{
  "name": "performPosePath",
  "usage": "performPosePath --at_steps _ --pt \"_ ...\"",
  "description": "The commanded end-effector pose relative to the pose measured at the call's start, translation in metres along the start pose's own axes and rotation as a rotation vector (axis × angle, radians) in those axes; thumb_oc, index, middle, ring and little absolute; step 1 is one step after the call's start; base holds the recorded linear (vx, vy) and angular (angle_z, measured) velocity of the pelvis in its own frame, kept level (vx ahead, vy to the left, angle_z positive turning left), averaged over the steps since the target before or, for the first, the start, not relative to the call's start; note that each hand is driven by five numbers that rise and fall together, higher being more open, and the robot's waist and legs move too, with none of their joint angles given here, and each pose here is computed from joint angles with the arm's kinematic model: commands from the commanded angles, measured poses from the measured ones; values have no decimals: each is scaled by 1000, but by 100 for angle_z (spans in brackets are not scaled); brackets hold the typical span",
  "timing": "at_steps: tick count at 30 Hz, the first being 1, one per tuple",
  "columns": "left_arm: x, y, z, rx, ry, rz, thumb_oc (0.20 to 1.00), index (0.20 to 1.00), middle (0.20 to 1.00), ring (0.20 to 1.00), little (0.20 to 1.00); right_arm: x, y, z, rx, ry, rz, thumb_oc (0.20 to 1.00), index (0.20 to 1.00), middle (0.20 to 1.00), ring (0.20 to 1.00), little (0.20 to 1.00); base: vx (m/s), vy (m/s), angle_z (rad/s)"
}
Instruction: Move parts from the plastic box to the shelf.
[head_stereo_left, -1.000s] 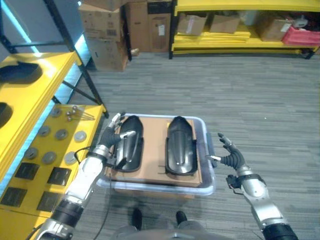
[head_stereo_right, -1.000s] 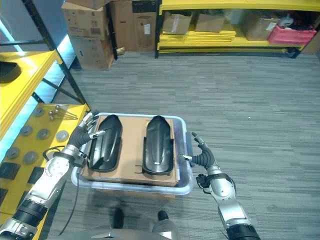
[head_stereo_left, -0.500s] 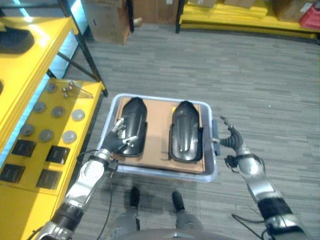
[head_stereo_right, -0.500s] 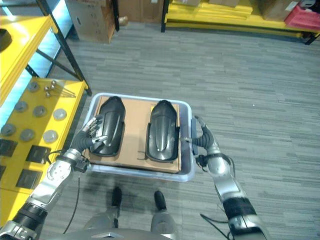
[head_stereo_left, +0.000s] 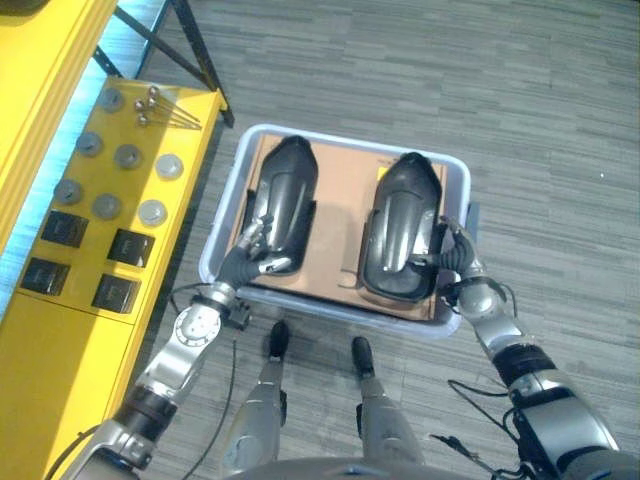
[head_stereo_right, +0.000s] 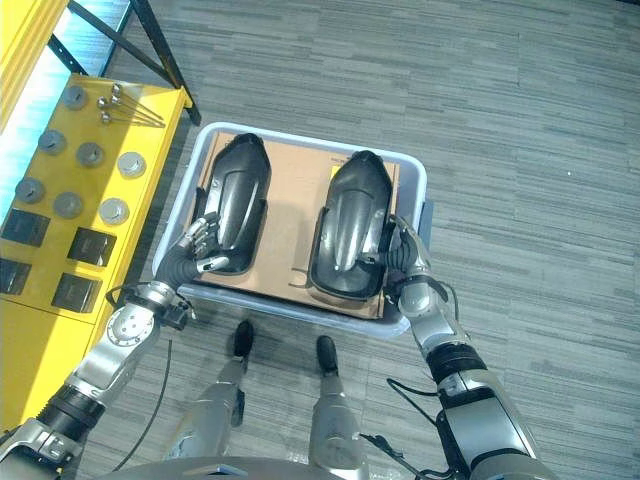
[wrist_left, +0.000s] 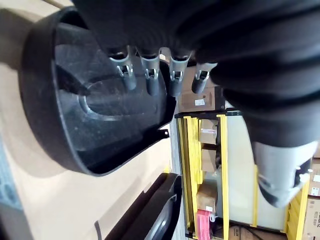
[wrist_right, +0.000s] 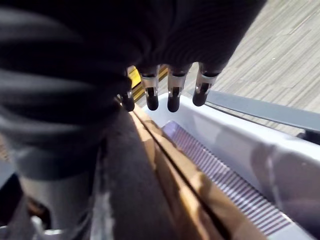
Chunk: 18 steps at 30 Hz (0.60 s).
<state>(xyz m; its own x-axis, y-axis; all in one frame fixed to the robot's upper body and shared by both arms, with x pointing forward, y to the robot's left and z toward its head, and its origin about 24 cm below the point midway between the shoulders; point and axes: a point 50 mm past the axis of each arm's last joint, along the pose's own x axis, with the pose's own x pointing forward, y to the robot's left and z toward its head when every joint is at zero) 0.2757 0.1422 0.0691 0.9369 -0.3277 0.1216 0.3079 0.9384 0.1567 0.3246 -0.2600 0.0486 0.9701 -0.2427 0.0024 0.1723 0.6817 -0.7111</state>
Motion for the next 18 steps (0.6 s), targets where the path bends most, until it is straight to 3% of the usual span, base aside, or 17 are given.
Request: performPosePath --at_steps 1,2,3,4,18 --pt "9 -1 23 8 -132 -19 1000 1000 1000 1000 1000 9 1 13 32 -20 -18 1000 1000 1000 1000 1000 0 0 0" --pt "9 0 23 8 -132 -18 1000 1000 1000 1000 1000 9 1 13 32 -20 -18 1000 1000 1000 1000 1000 -41 -7 -3" --pt "11 -3 23 7 -133 -31 1000 1000 1000 1000 1000 13 11 9 26 34 31 818 818 818 818 818 -38 2 -2" --pt "12 -2 25 10 -138 -33 1000 1000 1000 1000 1000 18 11 12 26 48 44 200 200 200 200 200 -44 2 -4" --pt "3 10 17 44 -90 3 1000 1000 1000 1000 1000 0 15 -14 8 98 98 200 200 200 200 200 12 0 1"
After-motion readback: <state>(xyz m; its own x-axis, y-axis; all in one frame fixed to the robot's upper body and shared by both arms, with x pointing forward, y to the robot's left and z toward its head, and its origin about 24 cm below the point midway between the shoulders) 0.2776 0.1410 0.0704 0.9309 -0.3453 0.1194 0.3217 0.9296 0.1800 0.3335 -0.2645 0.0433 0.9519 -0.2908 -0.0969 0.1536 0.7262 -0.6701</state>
